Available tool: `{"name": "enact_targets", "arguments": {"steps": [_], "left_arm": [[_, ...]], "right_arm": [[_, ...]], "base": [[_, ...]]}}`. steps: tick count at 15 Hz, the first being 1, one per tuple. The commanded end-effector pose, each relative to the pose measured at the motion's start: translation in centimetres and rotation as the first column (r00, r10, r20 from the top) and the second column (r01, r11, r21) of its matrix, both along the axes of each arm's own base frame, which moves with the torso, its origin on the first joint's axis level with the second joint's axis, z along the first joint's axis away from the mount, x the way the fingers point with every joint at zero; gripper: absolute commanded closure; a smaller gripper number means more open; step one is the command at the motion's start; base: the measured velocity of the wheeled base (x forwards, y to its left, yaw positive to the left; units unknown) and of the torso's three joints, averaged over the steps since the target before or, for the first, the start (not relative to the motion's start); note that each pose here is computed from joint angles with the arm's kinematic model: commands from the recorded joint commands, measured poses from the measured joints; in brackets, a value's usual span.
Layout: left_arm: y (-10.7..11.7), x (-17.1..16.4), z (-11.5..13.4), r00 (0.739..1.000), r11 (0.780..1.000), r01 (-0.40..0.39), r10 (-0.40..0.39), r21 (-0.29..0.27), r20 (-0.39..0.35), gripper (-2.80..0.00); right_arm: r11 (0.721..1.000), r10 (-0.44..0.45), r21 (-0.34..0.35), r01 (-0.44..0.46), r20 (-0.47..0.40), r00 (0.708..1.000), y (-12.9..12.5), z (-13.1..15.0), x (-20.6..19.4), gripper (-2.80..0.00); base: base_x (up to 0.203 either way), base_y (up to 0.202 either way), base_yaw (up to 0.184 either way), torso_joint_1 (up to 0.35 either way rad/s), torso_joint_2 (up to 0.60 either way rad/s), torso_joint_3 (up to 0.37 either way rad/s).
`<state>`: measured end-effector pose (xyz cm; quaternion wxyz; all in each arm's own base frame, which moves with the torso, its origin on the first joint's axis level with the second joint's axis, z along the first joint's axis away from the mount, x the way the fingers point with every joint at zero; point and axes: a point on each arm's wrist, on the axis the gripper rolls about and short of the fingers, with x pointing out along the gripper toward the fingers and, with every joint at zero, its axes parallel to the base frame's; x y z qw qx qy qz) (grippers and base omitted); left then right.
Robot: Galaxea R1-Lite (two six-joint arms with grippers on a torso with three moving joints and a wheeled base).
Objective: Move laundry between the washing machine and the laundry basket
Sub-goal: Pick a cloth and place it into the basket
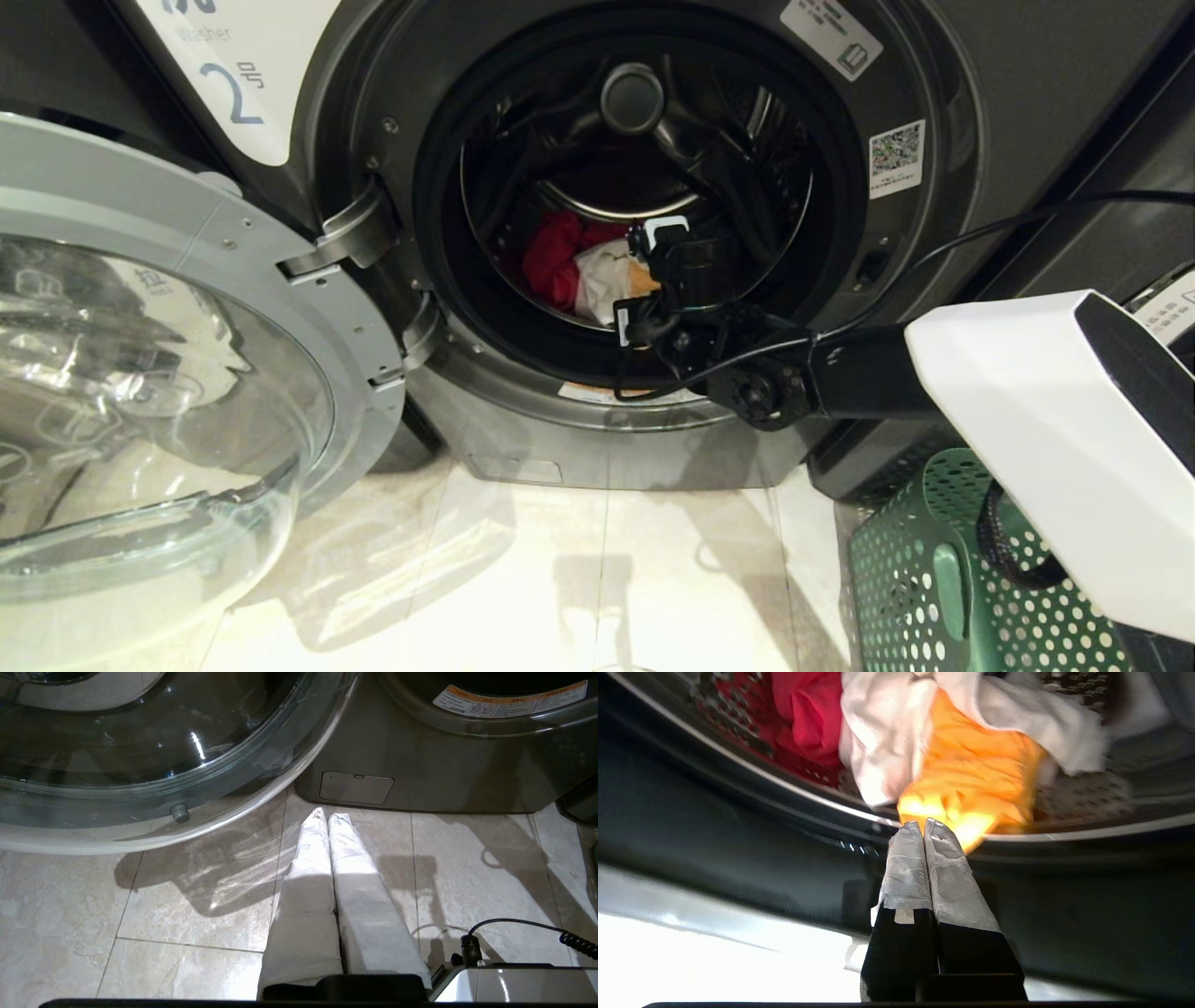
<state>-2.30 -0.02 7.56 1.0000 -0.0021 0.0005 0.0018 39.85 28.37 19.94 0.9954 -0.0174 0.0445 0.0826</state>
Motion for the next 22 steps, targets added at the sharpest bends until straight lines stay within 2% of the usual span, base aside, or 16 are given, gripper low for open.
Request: {"name": "enact_targets", "arguments": {"steps": [1, 4, 5, 7, 10, 11, 14, 17, 19, 20, 22], "left_arm": [[0.0, 0.0, 0.0, 1.0, 1.0, -0.001, 0.001, 0.0, 0.001, 0.0], [0.0, 0.0, 0.0, 1.0, 1.0, -0.001, 0.001, 0.0, 0.001, 0.0], [0.0, 0.0, 0.0, 1.0, 1.0, 0.0, 0.0, 0.0, 0.001, 0.0], [0.0, 0.0, 0.0, 1.0, 1.0, -0.001, 0.001, 0.0, 0.001, 0.0], [0.0, 0.0, 0.0, 1.0, 1.0, -0.001, 0.001, 0.0, 0.001, 0.0], [0.0, 0.0, 0.0, 1.0, 1.0, -0.001, 0.001, 0.0, 0.001, 0.0], [0.0, 0.0, 0.0, 1.0, 1.0, -0.001, 0.001, 0.0, 0.001, 0.0], [0.0, 0.0, 0.0, 1.0, 1.0, 0.001, -0.001, 0.0, 0.001, 0.0], [0.0, 0.0, 0.0, 1.0, 1.0, 0.0, 0.0, 0.0, 0.001, 0.0], [0.0, 0.0, 0.0, 1.0, 1.0, -0.001, 0.001, 0.0, 0.001, 0.0], [0.0, 0.0, 0.0, 1.0, 1.0, -0.001, 0.001, 0.0, 0.001, 0.0]], "right_arm": [[1.0, -0.014, -0.021, 0.014, 0.01, 1.0, -1.3, 2.3, -2.4, 0.0], [0.993, 0.025, -0.113, -0.03, -0.047, 0.999, -4.8, 4.1, -7.4, 0.0], [0.988, 0.052, -0.142, -0.064, -0.086, 0.995, -6.5, 4.2, -9.7, -2.8], [0.976, 0.088, -0.182, -0.116, -0.151, 0.985, -10.0, 4.2, -14.6, -2.8], [0.967, 0.112, -0.202, -0.156, -0.213, 0.971, -15.2, 5.0, -21.4, -2.8], [0.964, 0.11, -0.205, -0.167, -0.264, 0.958, -17.1, 4.9, -23.8, -2.8], [0.965, 0.024, -0.219, -0.146, -0.48, 0.877, -23.1, 3.4, -30.8, -2.8], [0.976, -0.111, -0.217, -0.023, -0.584, 0.804, -27.7, 1.3, -37.0, -2.8], [0.975, -0.199, -0.2, 0.093, -0.617, 0.762, -29.1, -0.3, -39.8, -2.8], [0.969, -0.243, -0.194, 0.155, -0.621, 0.746, -29.5, -1.3, -40.7, 0.0], [0.948, -0.317, -0.195, 0.25, -0.597, 0.737, -30.0, -2.6, -41.8, 0.0]], "base": [[0.0, 0.0, 0.0, 0.0, 0.0, 0.0], [0.0, 0.0, 0.0, 0.0, 0.0, 0.0], [0.0, 0.0, 0.0, 0.0, 0.0, 0.0], [0.0, 0.0, 0.0, 0.0, 0.0, 0.0], [0.0, 0.0, 0.0, 0.0, 0.0, 0.0], [0.0, 0.0, 0.0, 0.0, 0.0, 0.0], [0.0, 0.0, 0.0, 0.0, 0.0, 0.0], [0.0, 0.0, 0.0, 0.0, 0.0, 0.0], [0.0, 0.0, 0.0, 0.0, 0.0, 0.0], [0.0, 0.0, 0.0, 0.0, 0.0, 0.0], [0.0, 0.0, 0.0, 0.0, 0.0, 0.0]]}}
